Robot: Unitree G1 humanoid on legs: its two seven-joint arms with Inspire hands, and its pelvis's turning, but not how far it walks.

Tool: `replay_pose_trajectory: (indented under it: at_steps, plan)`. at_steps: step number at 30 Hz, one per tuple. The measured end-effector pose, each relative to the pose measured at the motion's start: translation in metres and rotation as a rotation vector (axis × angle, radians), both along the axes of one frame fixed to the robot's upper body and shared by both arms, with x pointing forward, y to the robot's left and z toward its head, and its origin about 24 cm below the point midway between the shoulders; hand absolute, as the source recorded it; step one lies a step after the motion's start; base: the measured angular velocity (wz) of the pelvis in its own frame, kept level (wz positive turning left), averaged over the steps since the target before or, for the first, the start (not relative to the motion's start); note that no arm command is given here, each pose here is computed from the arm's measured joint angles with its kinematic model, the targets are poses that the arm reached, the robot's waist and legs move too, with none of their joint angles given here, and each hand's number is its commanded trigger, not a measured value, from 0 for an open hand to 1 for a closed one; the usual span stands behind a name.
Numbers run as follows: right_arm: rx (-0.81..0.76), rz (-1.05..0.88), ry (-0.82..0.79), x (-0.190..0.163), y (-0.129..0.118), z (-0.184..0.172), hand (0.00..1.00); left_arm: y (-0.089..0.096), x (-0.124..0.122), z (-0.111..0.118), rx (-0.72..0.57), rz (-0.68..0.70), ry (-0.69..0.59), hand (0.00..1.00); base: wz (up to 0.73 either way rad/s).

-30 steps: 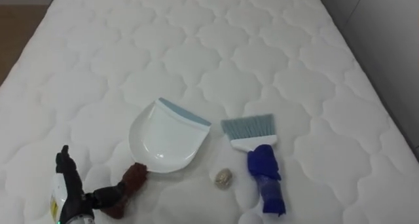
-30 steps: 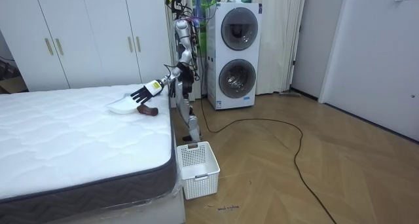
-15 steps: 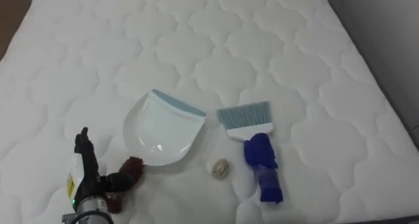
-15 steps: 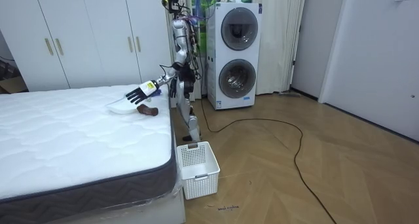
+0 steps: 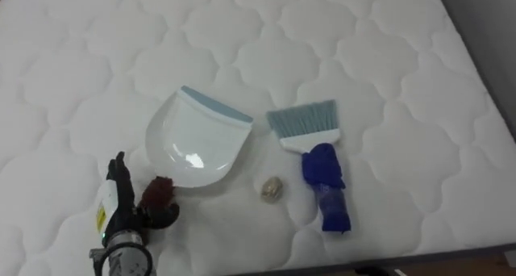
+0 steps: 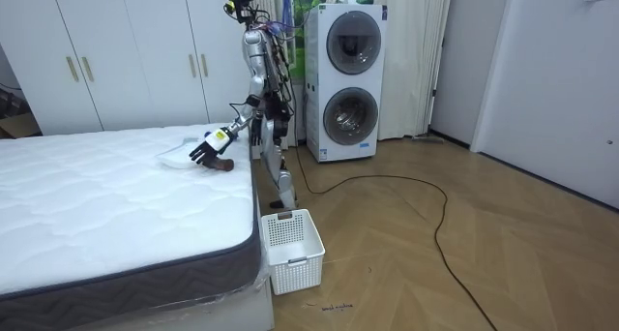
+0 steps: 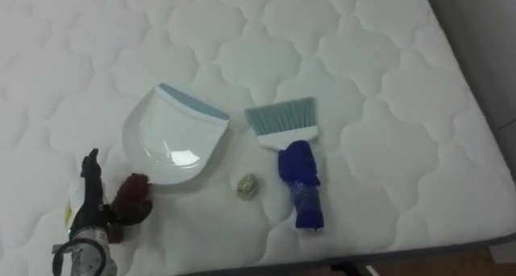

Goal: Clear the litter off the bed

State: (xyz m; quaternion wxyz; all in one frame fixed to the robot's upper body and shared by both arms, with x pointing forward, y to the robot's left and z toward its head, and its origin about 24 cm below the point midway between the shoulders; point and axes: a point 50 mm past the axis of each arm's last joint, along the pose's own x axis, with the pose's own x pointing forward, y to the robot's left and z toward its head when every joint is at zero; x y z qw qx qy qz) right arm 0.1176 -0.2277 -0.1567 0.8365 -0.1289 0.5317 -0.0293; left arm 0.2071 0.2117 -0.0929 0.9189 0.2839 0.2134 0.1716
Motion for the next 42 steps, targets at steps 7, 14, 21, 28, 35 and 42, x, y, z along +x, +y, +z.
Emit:
replay_pose_trajectory:
  at_steps: [7, 14, 21, 28, 35, 42]
  plan:
    - [-0.042, 0.039, -0.018, 0.012, 0.002, 0.003, 0.0, -0.004, -0.007, -0.011, -0.002, 0.001, 0.073, 0.0, -0.05]
    - [-0.054, 0.048, -0.041, 0.022, 0.003, 0.006, 0.0, -0.005, -0.001, -0.008, 0.004, -0.009, 0.061, 0.0, 0.0]
    - [-0.069, 0.054, -0.051, 0.026, 0.004, 0.007, 0.0, -0.006, 0.005, -0.007, 0.024, -0.027, 0.079, 1.0, -0.06]
    - [-0.084, 0.064, -0.069, 0.033, 0.005, 0.01, 0.0, 0.01, 0.016, 0.0, 0.082, -0.006, 0.08, 1.0, -0.05]
    - [-0.087, 0.07, -0.089, 0.042, 0.005, 0.013, 0.0, 0.008, 0.024, 0.002, 0.136, -0.019, 0.112, 1.0, 0.0]
    - [-0.097, 0.065, -0.094, 0.046, 0.005, 0.015, 0.0, -0.007, 0.023, -0.004, 0.119, -0.037, 0.153, 1.0, 0.0]
